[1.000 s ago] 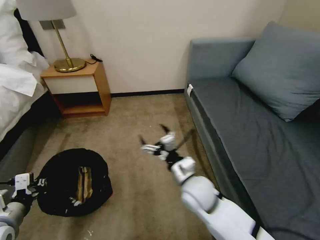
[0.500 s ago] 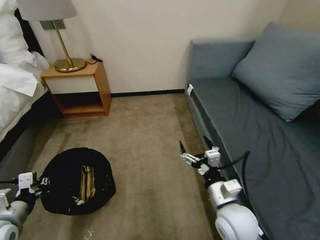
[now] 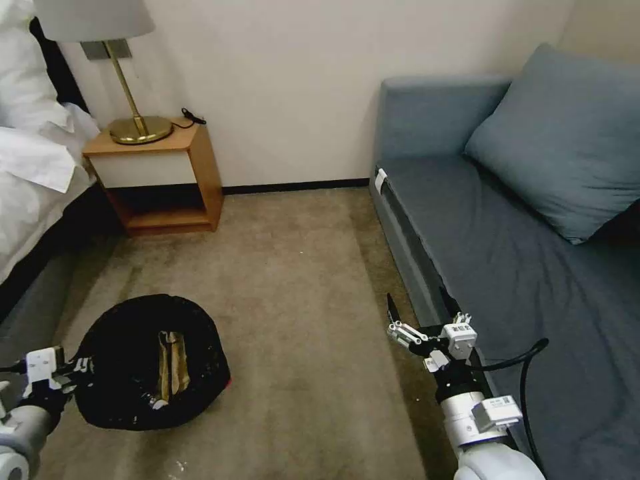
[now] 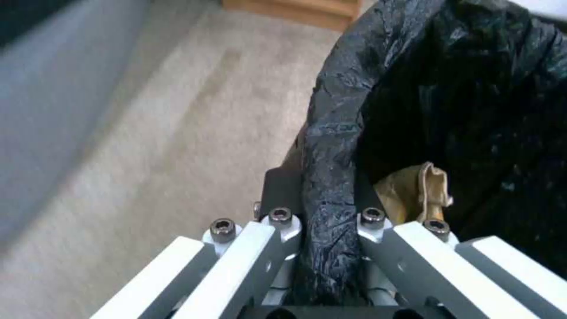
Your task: Pick up the trash bin, then pick up the garbage on the floor and place it into the trash bin.
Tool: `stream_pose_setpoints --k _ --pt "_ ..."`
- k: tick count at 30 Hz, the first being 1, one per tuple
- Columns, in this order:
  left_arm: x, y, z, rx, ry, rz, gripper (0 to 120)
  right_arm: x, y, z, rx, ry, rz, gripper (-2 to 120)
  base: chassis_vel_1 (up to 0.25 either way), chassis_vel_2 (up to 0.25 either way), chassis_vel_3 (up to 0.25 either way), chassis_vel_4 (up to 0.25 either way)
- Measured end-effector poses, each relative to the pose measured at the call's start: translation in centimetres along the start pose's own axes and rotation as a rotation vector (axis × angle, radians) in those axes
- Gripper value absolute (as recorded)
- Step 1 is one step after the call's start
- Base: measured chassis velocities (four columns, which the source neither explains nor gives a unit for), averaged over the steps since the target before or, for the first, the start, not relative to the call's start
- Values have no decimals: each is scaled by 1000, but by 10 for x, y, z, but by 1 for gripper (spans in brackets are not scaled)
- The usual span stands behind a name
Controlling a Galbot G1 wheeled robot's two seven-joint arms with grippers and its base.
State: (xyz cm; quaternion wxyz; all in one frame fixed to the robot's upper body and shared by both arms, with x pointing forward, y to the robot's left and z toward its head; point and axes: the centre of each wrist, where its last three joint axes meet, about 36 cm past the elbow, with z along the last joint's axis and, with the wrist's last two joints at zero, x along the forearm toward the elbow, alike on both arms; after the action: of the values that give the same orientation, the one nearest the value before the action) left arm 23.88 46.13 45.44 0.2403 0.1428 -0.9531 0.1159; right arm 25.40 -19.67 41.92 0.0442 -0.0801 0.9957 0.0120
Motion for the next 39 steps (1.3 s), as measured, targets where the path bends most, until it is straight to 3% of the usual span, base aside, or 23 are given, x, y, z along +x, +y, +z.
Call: stream_pose_setpoints --k 4,5,9,15,19,23,33,37,39 --pt "-5 29 8 130 32 -52 5 -1 0 0 -1 0 -2 100 0 0 0 0" --pt "-5 29 8 130 32 -52 5 -1 0 0 -1 0 -2 100 0 0 0 0" --pt "-12 60 22 210 62 -110 5 -1 1 1 -2 2 -3 100 0 0 0 0" --pt "-21 78 39 278 89 -138 5 -1 1 1 -3 3 -4 100 0 0 0 0" --pt "-23 83 48 289 98 -153 5 -1 1 1 -3 3 -4 100 0 0 0 0" --pt "-24 84 48 275 90 -159 6 -1 1 1 -3 4 -4 100 0 0 0 0" --pt "-16 87 43 254 58 -154 40 -1 1 1 -3 5 -5 100 0 0 0 0" --pt "-12 85 38 241 29 -143 52 -1 1 1 -4 5 -5 100 0 0 0 0" --pt "-6 81 30 212 -15 -134 64 -1 1 1 -4 5 -5 100 0 0 0 0"
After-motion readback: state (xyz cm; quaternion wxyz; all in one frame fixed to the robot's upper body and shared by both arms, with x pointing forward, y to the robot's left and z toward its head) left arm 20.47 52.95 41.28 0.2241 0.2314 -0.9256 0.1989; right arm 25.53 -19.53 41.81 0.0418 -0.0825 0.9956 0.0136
